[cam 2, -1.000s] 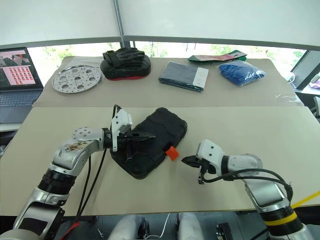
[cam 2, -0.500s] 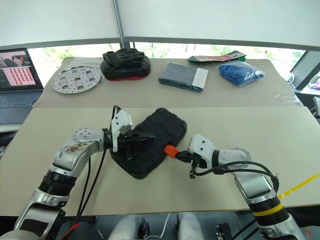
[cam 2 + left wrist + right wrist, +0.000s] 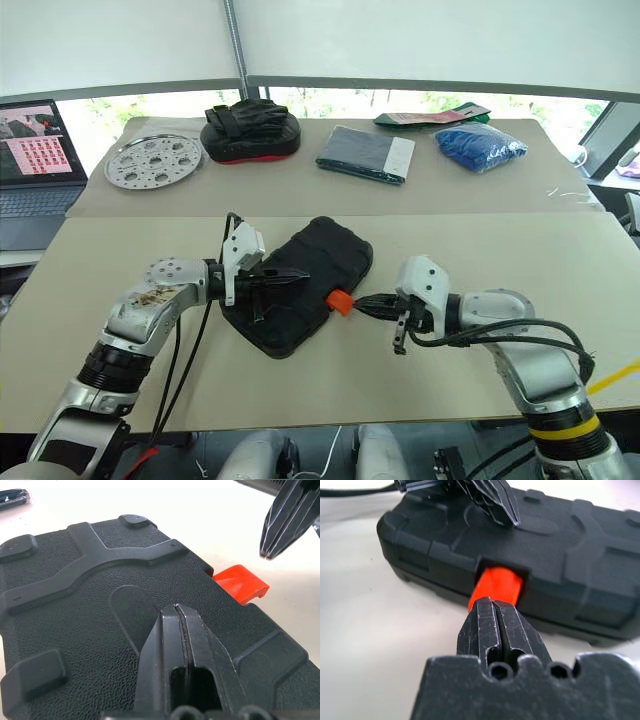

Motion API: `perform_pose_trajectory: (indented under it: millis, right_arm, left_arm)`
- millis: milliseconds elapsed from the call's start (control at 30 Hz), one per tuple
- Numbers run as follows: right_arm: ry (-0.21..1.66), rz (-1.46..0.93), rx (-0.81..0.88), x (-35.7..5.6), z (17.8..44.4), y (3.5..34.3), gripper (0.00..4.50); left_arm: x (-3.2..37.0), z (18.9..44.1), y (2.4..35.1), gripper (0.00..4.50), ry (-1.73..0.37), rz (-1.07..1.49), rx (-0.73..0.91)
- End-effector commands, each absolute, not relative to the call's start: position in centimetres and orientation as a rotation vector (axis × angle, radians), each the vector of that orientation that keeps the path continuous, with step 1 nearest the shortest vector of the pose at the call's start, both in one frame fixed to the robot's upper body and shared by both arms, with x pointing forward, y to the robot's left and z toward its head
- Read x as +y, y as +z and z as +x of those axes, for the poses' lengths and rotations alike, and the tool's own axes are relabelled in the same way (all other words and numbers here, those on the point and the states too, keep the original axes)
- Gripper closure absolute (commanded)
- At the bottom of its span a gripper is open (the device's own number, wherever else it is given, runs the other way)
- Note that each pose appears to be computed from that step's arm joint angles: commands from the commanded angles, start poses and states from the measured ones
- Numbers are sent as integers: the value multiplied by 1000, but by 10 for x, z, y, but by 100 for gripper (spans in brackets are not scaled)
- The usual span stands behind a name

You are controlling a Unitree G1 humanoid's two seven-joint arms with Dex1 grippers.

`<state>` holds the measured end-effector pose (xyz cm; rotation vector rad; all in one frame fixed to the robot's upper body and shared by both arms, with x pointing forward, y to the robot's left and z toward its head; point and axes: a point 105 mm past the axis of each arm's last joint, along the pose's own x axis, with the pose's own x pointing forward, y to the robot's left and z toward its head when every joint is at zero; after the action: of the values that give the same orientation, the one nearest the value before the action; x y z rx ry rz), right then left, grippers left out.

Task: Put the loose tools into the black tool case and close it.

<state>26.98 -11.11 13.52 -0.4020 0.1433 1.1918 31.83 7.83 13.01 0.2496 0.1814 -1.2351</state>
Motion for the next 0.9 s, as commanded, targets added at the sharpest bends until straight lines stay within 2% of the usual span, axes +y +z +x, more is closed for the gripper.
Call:
perform_pose_trajectory:
  millis: [33,433,900]
  right_arm:
    - [1208,-457,117,-106,270,137,450]
    - [1203,-479,120,-103,278,119,450]
    - [1199,-419,3,-90,282,135,450]
  left_arm:
    - [83,314,102,448,-1232,233,297]
    - [85,314,103,448,-1218,229,298]
    - [85,313,100,448,-1226,227,316]
